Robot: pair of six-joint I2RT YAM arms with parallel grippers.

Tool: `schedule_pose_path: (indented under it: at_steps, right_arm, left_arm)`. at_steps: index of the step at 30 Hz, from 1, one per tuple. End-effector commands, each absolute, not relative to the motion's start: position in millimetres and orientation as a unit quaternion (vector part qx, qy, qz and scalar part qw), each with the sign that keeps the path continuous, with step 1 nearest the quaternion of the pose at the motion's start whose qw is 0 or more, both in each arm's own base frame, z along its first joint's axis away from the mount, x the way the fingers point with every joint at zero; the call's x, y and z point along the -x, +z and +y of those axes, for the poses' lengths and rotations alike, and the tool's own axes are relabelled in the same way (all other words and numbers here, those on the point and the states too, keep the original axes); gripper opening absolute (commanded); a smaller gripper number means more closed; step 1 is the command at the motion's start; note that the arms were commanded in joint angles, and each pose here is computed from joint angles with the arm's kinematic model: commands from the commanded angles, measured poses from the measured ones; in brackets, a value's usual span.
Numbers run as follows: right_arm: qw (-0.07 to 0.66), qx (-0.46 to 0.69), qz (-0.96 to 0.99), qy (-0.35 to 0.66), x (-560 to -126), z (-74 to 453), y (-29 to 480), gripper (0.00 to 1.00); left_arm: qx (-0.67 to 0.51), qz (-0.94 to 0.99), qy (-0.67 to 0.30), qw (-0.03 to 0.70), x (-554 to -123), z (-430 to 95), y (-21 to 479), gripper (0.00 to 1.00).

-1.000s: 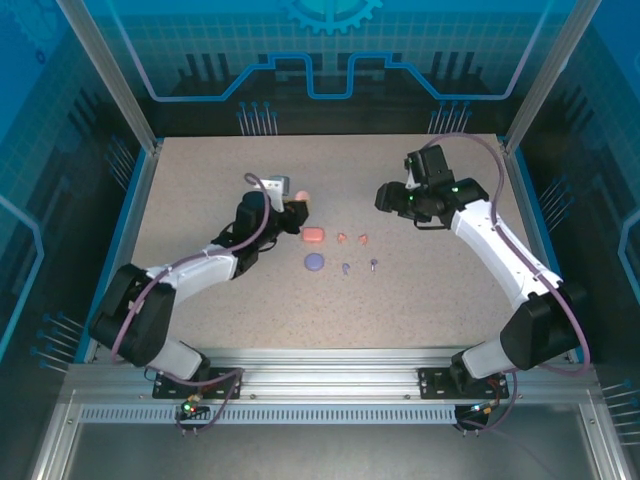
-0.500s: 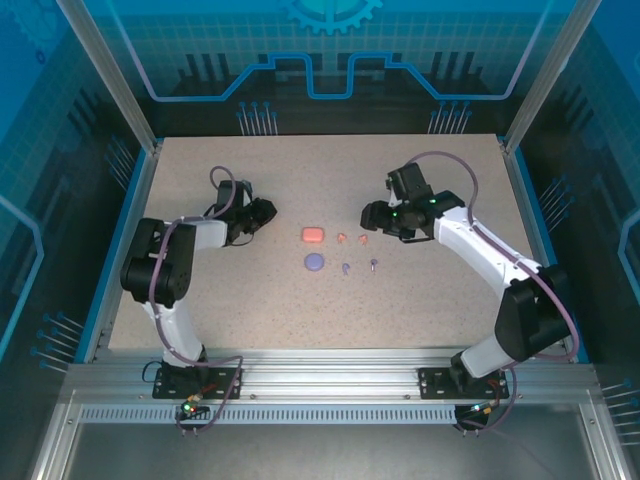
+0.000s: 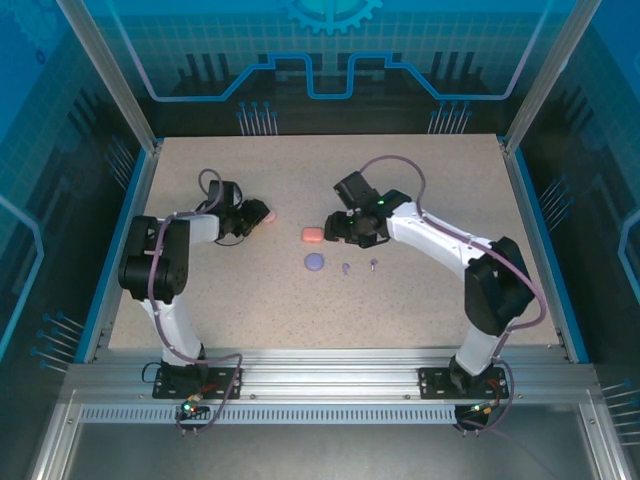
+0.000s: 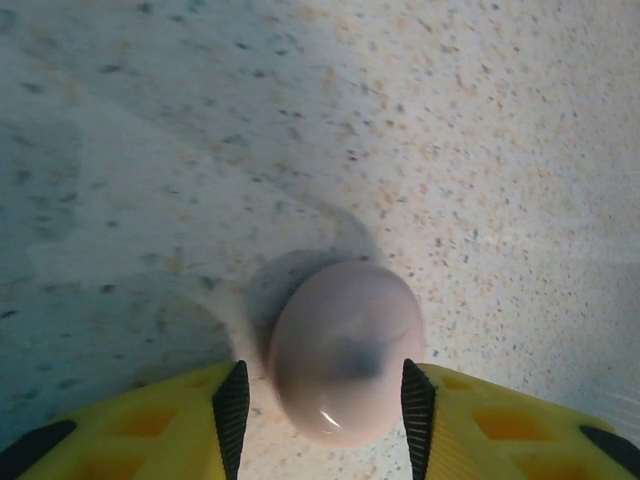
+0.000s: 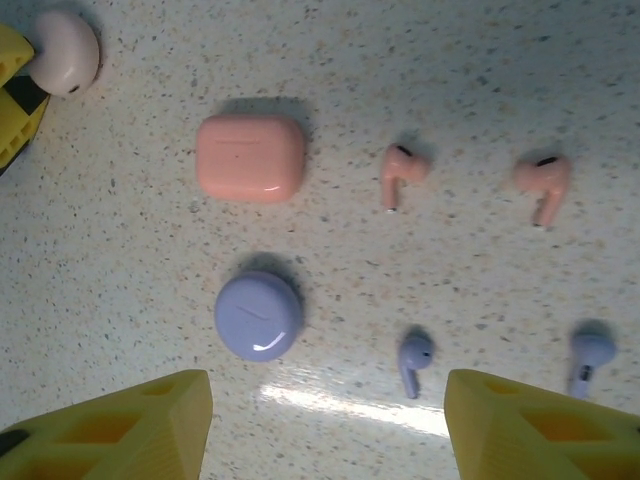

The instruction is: Insert wireless bluetooth earbuds into charging case

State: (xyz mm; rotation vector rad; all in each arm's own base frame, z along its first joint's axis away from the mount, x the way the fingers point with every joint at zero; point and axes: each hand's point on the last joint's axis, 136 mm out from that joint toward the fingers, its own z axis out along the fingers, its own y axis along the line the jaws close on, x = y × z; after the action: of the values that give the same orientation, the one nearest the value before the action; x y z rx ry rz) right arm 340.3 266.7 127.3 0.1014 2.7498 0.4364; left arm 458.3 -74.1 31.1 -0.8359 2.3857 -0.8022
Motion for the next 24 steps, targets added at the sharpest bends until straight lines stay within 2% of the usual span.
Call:
schedule_pose_path:
  at_steps: [1, 9, 24]
  right_arm:
    - [0.164, -0.079, 0.977, 0.110, -337.7, 273.9, 119.8, 0.65]
    - [0.105, -0.120, 0.987, 0.037, -324.3, 307.8, 82.5, 0.69]
    - [0.055, -0.195, 0.978, -0.040, -316.2, 327.7, 36.3, 0.70]
  left_arm:
    - [0.322, 0.867, -0.300, 0.234, -451.4, -65.6, 47.8, 0.50]
    - [0.321, 0.854, -0.293, 0.286, -444.1, -44.4, 107.2, 0.66]
    - [0.308, 0.803, -0.347, 0.375, -426.1, -47.5, 200.4, 0.76]
